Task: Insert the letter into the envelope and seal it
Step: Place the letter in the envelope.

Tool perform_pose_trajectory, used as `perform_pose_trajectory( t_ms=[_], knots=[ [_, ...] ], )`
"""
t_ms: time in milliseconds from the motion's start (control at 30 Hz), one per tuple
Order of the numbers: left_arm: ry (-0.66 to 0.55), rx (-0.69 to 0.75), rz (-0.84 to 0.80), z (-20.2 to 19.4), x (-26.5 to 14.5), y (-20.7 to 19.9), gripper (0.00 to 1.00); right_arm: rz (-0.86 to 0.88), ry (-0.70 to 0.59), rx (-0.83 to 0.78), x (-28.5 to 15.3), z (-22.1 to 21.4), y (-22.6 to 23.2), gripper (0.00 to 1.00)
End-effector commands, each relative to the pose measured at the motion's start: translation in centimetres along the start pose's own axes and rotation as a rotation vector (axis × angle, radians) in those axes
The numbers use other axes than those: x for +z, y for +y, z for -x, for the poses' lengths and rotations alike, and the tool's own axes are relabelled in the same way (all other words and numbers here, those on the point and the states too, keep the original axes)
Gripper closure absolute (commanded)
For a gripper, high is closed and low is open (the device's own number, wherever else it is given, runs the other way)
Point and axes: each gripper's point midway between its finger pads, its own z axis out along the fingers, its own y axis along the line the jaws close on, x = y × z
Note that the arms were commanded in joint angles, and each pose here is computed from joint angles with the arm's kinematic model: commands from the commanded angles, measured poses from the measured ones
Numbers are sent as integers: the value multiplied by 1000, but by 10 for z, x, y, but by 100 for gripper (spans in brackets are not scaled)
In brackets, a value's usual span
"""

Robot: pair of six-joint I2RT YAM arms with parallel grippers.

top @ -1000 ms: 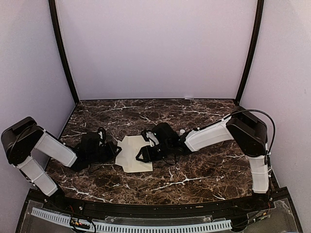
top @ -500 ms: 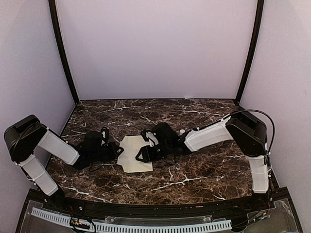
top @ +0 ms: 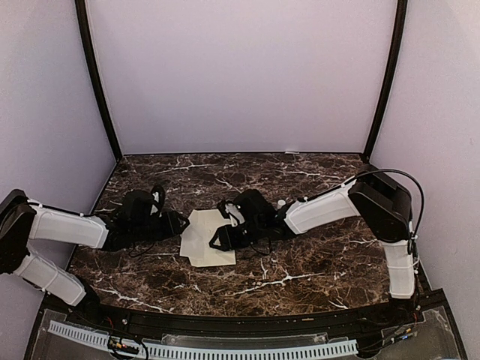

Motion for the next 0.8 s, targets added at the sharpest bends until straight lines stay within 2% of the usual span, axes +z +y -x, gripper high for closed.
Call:
perform_pose_trajectory(
  t_ms=[0, 67, 100, 200, 400, 767],
  knots=[
    [91, 28, 82, -14, -5, 13, 47, -11, 25, 8, 7, -8, -3, 51],
    [124, 26, 72, -19, -5, 11, 52, -11, 22, 9, 7, -7, -3, 52],
    [149, 23, 66, -24, -4, 10, 58, -11, 23, 9, 7, -7, -3, 52],
    [202, 11, 63, -35, -2, 11, 67, -11, 23, 10, 7, -7, -2, 52],
    [241, -4, 73, -45, 1, 16, 79, -11, 25, 10, 8, -7, -3, 54],
    [265, -11, 70, -50, 1, 17, 85, -10, 30, 11, 9, -9, -3, 55]
  ],
)
